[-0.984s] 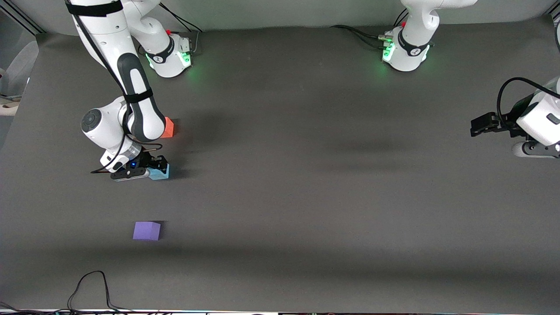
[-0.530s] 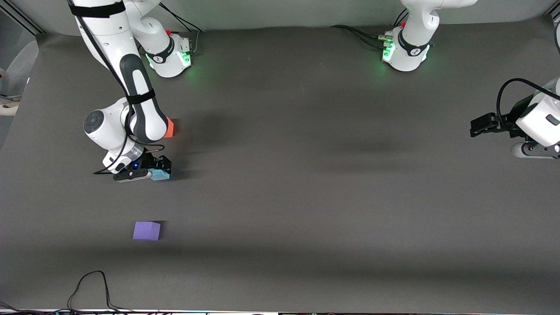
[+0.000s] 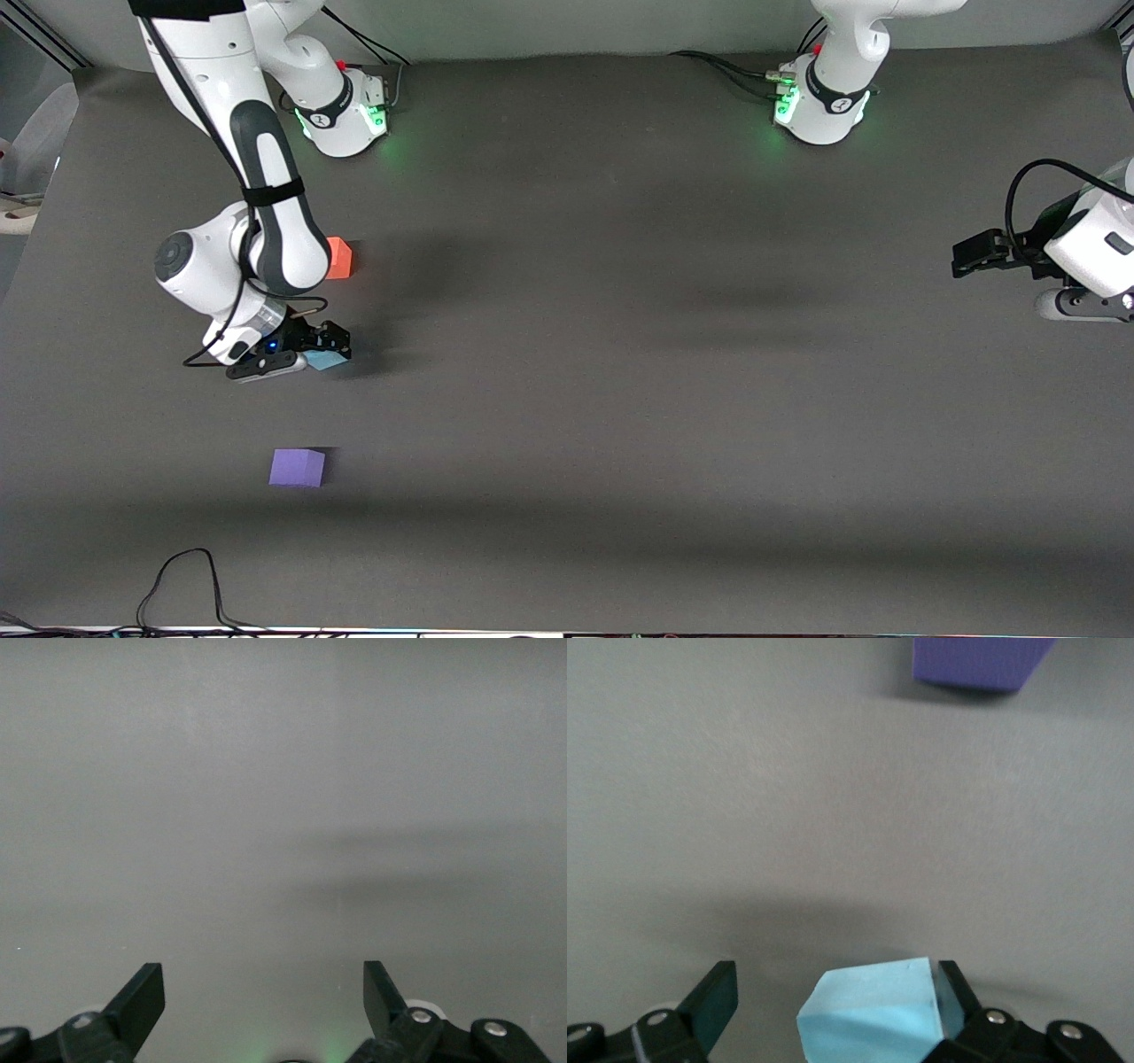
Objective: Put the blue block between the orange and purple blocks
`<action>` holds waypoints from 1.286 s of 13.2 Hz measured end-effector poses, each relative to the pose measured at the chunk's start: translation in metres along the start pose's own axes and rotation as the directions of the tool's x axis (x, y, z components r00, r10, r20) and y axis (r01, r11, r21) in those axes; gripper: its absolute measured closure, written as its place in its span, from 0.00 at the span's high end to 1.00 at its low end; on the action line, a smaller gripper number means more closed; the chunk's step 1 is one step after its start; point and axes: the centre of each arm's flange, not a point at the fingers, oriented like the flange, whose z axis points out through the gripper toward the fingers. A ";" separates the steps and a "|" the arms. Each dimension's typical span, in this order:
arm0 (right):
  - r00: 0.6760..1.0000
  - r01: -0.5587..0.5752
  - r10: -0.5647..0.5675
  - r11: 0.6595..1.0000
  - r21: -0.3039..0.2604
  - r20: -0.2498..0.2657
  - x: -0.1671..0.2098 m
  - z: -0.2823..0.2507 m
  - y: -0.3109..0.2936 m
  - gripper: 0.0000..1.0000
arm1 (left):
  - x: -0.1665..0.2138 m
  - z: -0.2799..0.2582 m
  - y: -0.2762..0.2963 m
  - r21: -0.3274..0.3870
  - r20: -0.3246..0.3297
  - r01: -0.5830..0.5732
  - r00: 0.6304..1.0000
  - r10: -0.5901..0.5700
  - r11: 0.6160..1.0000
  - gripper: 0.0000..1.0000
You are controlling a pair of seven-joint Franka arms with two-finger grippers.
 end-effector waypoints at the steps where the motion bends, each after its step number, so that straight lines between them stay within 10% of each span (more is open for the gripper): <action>1: 1.000 0.005 -0.005 1.000 0.006 0.030 0.014 -0.013 0.002 1.00 | 0.000 0.000 0.000 0.000 0.000 0.000 1.000 0.000 1.000 1.00; 7: 0.982 -0.067 0.067 0.998 -0.008 0.177 0.092 -0.131 -0.009 1.00 | 0.001 0.000 0.000 0.000 -0.002 0.000 1.000 0.000 1.000 1.00; 17: 0.994 -0.062 0.070 0.994 -0.090 0.084 0.049 -0.323 -0.026 1.00 | 0.001 0.001 0.000 0.000 -0.003 0.001 1.000 -0.001 1.000 1.00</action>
